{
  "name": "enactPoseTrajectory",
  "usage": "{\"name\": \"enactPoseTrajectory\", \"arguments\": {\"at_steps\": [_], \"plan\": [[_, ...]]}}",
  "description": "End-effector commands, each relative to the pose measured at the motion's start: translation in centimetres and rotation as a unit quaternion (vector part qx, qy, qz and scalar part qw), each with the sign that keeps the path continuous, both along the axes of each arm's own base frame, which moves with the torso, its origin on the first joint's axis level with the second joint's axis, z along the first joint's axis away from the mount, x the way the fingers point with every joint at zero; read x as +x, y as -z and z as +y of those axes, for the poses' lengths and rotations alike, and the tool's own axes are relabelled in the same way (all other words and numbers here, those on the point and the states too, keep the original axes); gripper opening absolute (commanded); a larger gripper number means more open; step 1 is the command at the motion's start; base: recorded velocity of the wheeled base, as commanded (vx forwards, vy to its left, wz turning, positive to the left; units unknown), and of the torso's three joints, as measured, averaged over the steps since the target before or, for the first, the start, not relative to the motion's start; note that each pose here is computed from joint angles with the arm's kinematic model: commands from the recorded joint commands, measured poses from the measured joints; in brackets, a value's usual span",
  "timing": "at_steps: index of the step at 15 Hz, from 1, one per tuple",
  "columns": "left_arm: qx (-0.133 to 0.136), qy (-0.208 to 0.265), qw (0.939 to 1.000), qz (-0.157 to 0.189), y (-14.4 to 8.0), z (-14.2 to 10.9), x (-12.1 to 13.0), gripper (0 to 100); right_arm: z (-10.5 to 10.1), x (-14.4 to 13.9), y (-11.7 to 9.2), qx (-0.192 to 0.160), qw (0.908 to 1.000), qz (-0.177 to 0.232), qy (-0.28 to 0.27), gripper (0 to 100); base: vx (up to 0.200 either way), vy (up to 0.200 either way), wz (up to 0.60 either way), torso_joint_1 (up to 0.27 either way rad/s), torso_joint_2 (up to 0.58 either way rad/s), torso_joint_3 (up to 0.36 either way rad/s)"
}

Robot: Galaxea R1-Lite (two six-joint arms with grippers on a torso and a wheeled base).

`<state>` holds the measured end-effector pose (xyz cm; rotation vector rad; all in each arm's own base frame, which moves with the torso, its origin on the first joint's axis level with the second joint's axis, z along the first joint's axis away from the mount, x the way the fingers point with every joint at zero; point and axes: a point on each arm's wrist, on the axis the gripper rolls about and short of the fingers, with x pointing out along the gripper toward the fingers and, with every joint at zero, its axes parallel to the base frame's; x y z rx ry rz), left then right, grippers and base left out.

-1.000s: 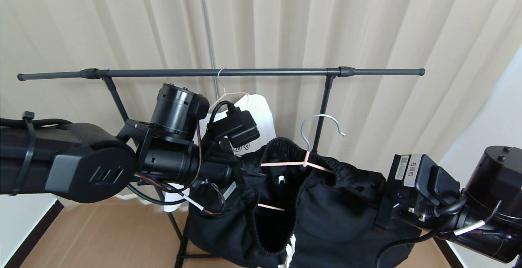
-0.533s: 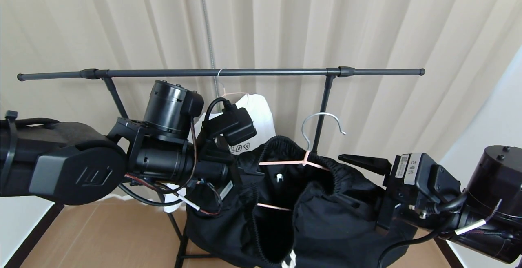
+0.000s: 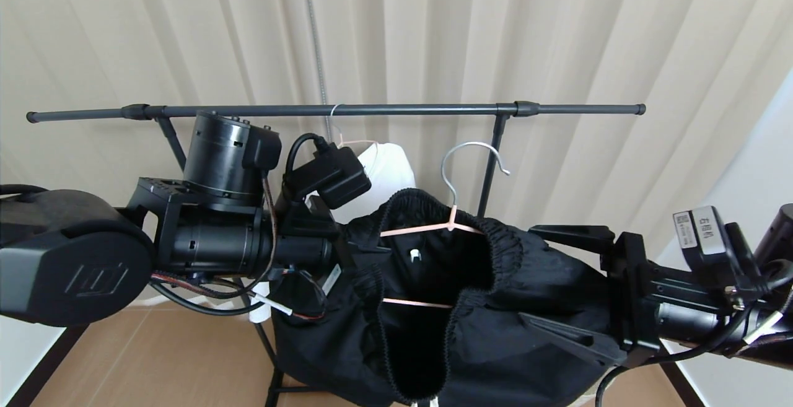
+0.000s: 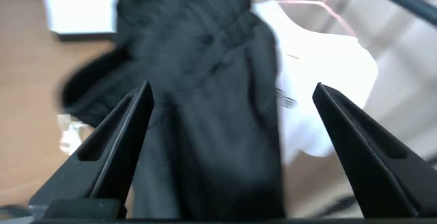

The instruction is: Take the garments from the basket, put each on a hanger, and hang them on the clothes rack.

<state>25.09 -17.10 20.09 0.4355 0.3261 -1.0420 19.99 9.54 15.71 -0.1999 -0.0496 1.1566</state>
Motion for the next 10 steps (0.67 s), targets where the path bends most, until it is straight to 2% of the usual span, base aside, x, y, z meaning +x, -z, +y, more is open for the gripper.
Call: {"name": "enactPoseTrajectory", "arguments": {"at_steps": [1, 3, 5, 10], "plan": [[-0.009, -0.010, 0.9999, -0.003, -0.2, 0.4, -0.4, 0, -1.3, 0.1, -0.7, 0.015, 0.9999, 0.002, 0.004, 100, 0.000, 0.000, 0.00, 0.000, 0.00, 0.000], [-0.021, -0.018, 0.9996, 0.000, -0.4, 0.6, -0.7, 0, -1.7, 0.4, -0.8, 0.019, 0.9998, 0.003, 0.005, 100, 0.000, 0.000, 0.00, 0.000, 0.00, 0.000], [-0.027, -0.027, 0.9993, 0.001, -0.7, 1.2, -0.9, 0, -3.0, 1.0, -0.8, 0.019, 0.9997, 0.004, 0.017, 100, 0.000, 0.000, 0.00, 0.000, 0.00, 0.000], [-0.040, -0.066, 0.9970, -0.005, -1.5, 3.3, -0.6, 0, -4.8, 3.4, 1.0, 0.002, 0.9978, 0.021, 0.063, 100, 0.000, 0.000, 0.00, 0.000, 0.00, 0.000]]}}
